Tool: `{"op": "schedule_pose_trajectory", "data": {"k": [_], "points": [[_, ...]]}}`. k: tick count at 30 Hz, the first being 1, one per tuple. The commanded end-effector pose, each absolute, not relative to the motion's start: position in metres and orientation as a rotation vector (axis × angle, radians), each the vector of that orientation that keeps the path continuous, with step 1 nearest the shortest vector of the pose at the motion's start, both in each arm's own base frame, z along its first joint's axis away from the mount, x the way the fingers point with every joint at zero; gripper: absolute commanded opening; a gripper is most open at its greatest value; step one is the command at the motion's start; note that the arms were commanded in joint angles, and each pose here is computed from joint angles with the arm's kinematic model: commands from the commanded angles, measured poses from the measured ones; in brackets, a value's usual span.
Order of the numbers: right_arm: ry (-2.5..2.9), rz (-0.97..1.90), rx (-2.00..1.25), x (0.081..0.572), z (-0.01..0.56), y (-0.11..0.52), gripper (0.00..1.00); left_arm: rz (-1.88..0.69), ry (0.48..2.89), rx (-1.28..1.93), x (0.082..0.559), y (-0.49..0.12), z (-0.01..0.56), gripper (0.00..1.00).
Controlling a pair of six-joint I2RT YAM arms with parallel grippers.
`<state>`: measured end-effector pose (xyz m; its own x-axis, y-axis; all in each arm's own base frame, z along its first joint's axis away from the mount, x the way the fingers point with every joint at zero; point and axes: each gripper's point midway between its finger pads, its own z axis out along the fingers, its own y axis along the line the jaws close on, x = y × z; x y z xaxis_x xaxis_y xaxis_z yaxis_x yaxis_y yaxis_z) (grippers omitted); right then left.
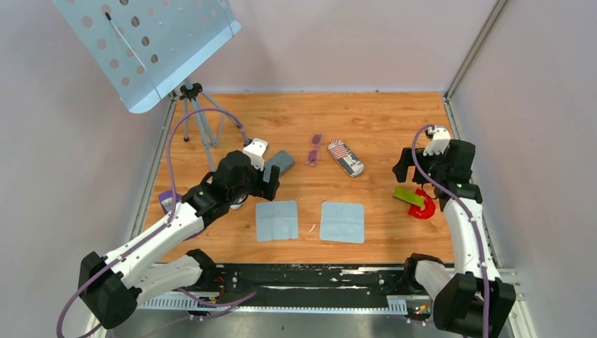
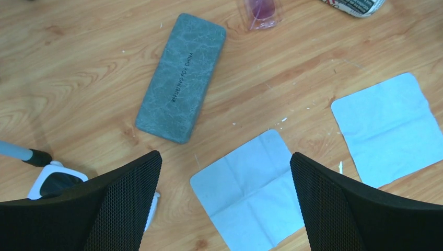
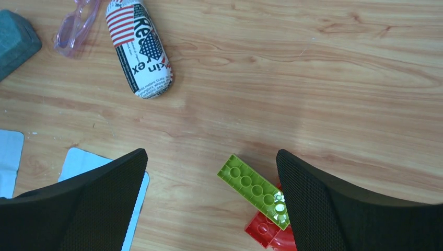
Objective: Organize the sunglasses
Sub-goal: Pick up the sunglasses case from the center of the board.
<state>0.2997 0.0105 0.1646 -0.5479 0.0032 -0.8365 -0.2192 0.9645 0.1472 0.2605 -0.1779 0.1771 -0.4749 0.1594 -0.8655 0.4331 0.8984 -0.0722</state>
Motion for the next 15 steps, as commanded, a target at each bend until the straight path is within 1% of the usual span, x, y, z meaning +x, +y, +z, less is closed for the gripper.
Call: {"op": "schedule_pose_trajectory", "data": {"k": [1, 5, 7, 9, 12, 14, 15], "points": [[2.092, 0.297, -0.120, 0.306, 0.187, 0.006, 0.99, -0.330, 2.074, 0.412, 0.269, -0.181, 0.173, 0.96], [2.052, 0.365, -0.382, 0.313, 0.200, 0.025, 0.98, -0.347, 2.089, 0.416, 0.268, -0.185, 0.168, 0.95], [2.093, 0.360, -0.457, 0.324, 0.198, 0.029, 0.91, -0.351, 2.091, 0.410, 0.268, -0.185, 0.167, 0.95], [2.154, 0.291, -0.552, 0.333, 0.192, 0.037, 0.88, -0.350, 2.096, 0.406, 0.268, -0.185, 0.166, 0.94], [2.171, 0.179, -0.721, 0.349, 0.185, 0.065, 0.87, -0.352, 2.107, 0.409, 0.269, -0.187, 0.164, 0.93], [2.185, 0.145, -0.761, 0.366, 0.181, 0.076, 0.86, -0.347, 2.112, 0.414, 0.271, -0.188, 0.162, 0.92], [2.197, 0.138, -0.764, 0.376, 0.180, 0.081, 0.84, -0.341, 2.117, 0.414, 0.271, -0.188, 0.160, 0.92]]}}
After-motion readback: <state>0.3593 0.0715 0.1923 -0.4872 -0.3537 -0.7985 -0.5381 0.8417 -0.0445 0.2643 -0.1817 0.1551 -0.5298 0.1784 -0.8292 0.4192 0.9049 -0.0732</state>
